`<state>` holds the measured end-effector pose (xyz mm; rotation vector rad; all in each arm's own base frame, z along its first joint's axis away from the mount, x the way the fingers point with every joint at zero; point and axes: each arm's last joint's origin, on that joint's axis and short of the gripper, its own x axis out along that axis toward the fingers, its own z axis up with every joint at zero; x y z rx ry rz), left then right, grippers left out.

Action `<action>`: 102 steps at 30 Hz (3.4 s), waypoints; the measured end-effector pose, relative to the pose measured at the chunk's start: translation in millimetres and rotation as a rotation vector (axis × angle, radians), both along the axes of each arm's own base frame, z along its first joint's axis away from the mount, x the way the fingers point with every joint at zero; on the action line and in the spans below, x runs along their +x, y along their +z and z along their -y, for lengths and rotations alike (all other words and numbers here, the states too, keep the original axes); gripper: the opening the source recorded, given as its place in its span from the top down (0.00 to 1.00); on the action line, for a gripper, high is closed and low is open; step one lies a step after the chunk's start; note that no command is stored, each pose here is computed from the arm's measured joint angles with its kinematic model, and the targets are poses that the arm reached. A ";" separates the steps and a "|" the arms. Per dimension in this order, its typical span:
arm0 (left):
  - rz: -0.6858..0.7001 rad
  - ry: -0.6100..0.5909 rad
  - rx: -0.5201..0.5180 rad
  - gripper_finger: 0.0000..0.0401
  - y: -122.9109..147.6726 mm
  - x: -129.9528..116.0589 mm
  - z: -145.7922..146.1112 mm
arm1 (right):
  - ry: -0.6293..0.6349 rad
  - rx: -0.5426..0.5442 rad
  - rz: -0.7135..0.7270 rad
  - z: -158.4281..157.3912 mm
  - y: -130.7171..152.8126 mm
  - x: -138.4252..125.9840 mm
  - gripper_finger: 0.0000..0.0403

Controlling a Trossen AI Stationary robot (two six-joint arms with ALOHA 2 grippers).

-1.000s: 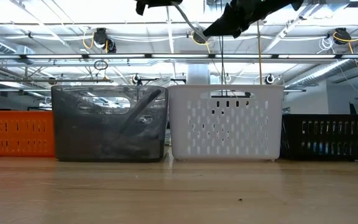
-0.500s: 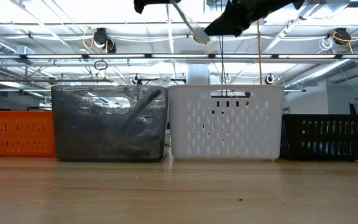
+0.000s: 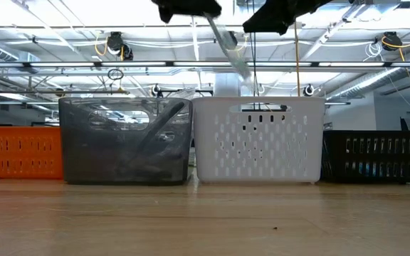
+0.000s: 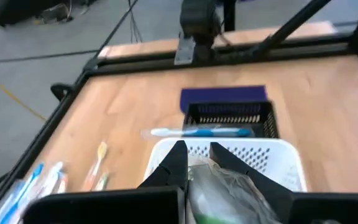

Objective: Pick & Place Toothbrushes
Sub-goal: Put the green toothbrush into the white bin

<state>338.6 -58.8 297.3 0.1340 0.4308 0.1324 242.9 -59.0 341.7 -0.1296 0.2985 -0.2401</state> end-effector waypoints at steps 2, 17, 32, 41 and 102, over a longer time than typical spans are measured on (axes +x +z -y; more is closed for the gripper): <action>-0.001 0.006 -0.008 0.93 -7.4 6.2 2.7 | 0.000 0.005 -0.015 -0.1 -1.5 -0.3 0.72; -0.037 0.051 -0.028 0.92 -36.3 26.7 -2.5 | -0.006 0.031 -0.049 -0.2 -11.3 -0.8 0.71; -0.072 0.063 -0.024 0.65 -39.2 26.0 -8.7 | 0.002 0.009 -0.061 -0.1 -19.4 -0.5 0.71; -0.077 0.110 0.044 0.64 -38.4 25.2 -12.1 | 0.003 0.008 -0.063 -0.1 -19.5 -0.6 0.71; -0.347 0.338 -0.552 0.64 -146.4 22.5 -212.7 | 0.004 0.005 -0.086 0.1 -36.3 -0.9 0.71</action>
